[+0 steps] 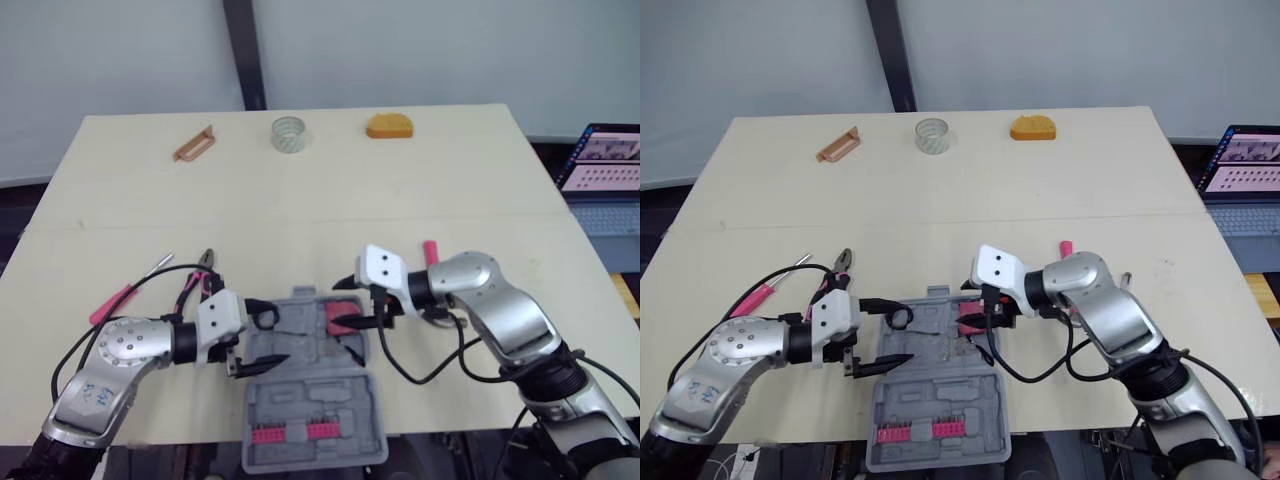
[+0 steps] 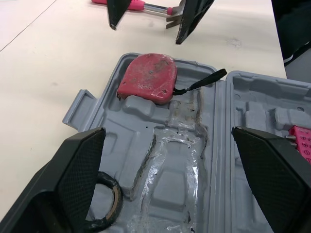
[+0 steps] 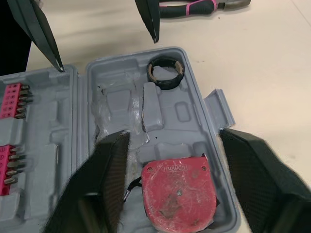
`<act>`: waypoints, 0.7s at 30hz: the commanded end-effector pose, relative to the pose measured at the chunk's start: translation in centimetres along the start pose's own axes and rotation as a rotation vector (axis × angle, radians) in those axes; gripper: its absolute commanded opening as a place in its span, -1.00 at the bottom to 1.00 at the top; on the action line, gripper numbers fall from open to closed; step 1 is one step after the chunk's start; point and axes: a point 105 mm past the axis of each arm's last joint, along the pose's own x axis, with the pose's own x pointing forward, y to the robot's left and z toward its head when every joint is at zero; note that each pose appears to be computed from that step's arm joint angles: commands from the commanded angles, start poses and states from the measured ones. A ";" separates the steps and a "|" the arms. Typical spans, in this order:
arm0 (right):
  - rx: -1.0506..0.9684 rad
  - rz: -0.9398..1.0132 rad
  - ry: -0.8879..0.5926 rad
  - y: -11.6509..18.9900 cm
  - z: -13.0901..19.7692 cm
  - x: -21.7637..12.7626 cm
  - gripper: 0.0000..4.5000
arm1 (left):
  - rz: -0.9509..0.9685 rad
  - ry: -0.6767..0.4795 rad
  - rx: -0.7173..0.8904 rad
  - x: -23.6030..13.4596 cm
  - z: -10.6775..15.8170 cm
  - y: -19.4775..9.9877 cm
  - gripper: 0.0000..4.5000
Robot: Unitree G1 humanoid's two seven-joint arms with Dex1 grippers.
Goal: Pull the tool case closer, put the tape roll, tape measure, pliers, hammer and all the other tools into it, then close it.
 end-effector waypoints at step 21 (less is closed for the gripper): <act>-0.024 0.037 0.026 -0.3 -4.5 2.2 0.12 | 0.004 -0.027 0.040 -0.3 1.1 0.3 1.00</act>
